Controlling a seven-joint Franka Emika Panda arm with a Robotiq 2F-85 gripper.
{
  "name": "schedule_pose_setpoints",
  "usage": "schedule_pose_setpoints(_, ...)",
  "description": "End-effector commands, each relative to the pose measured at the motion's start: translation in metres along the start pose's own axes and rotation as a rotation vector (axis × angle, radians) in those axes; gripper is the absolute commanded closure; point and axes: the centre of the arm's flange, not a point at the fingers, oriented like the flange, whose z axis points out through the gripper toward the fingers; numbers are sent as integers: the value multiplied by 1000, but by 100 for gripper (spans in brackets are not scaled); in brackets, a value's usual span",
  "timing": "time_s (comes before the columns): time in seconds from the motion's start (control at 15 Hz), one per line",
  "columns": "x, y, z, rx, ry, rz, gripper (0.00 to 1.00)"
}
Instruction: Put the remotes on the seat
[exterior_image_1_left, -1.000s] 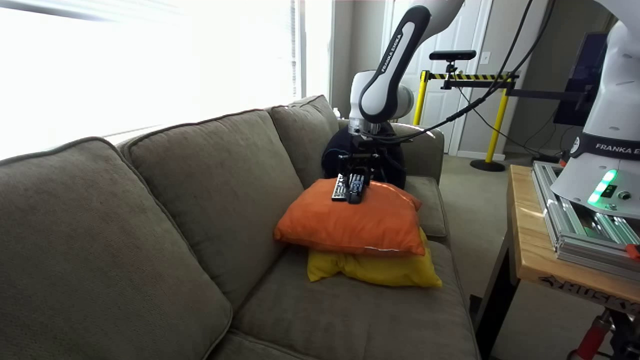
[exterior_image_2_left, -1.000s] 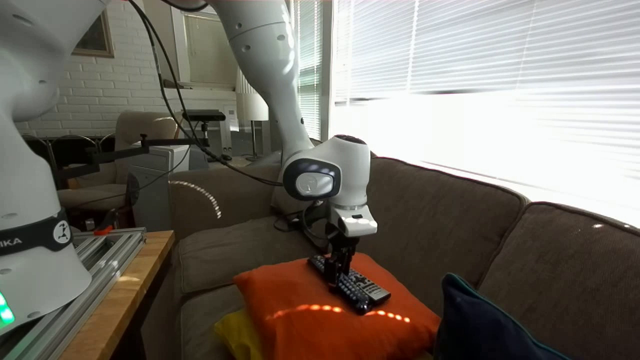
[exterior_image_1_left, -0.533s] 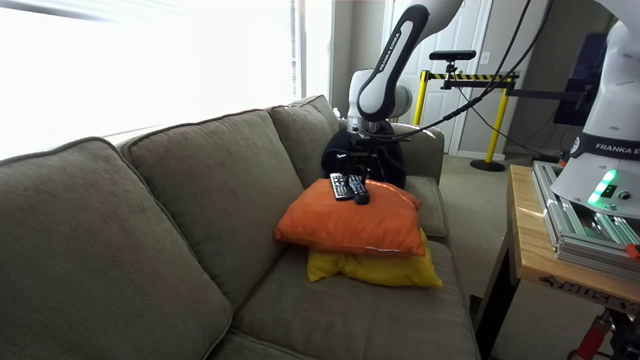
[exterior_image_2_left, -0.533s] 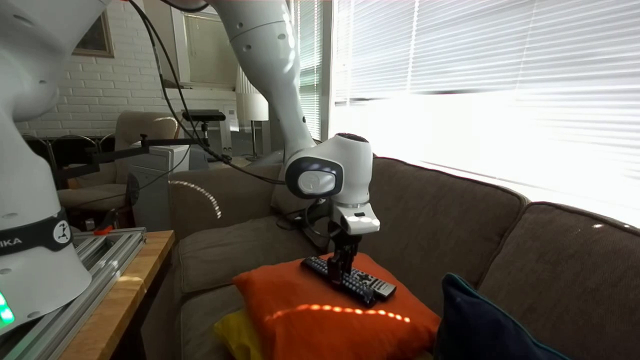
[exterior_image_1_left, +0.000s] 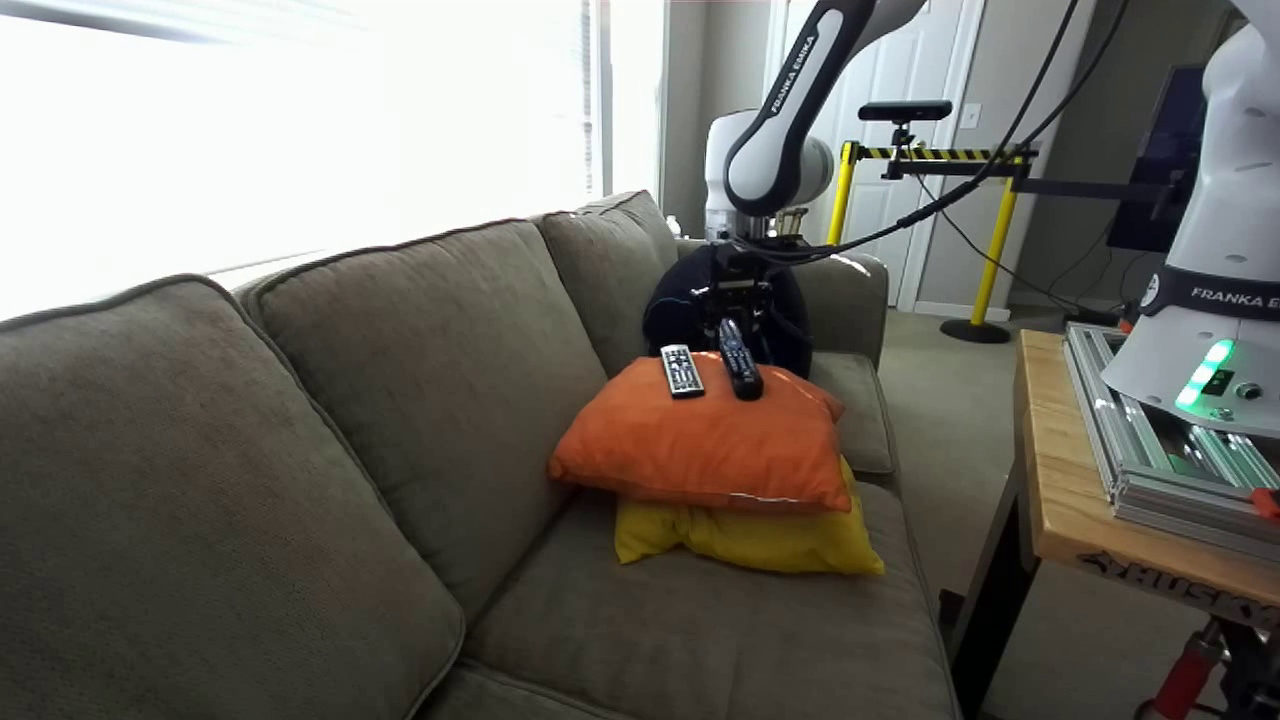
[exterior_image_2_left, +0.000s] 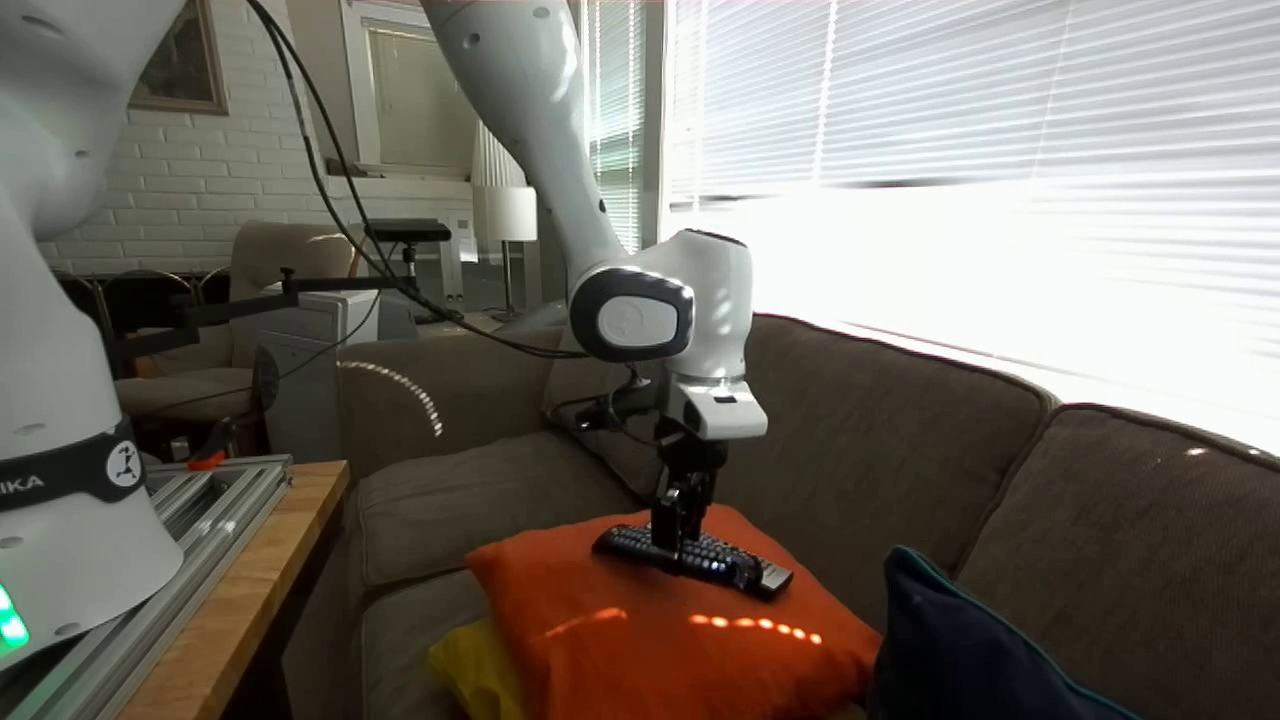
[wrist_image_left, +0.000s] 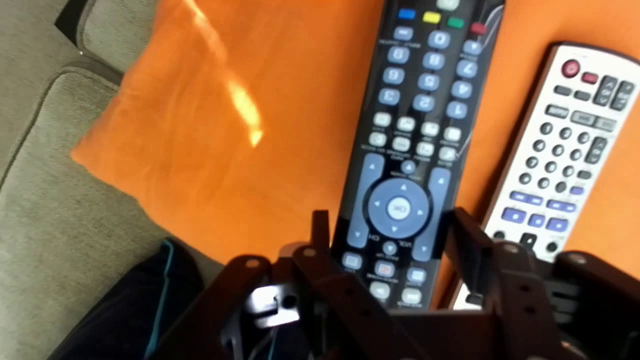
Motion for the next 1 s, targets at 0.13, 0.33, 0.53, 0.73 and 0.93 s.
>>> schedule_pose_setpoints(0.13, 18, 61, -41, -58, 40, -105, 66)
schedule_pose_setpoints(0.33, 39, 87, -43, -84, 55, -207, 66)
schedule_pose_setpoints(0.53, 53, 106, -42, -114, 44, -367, 66)
schedule_pose_setpoints(0.73, 61, 121, -38, -149, 14, -516, 66)
schedule_pose_setpoints(0.93, 62, 119, -31, -137, 25, -470, 41)
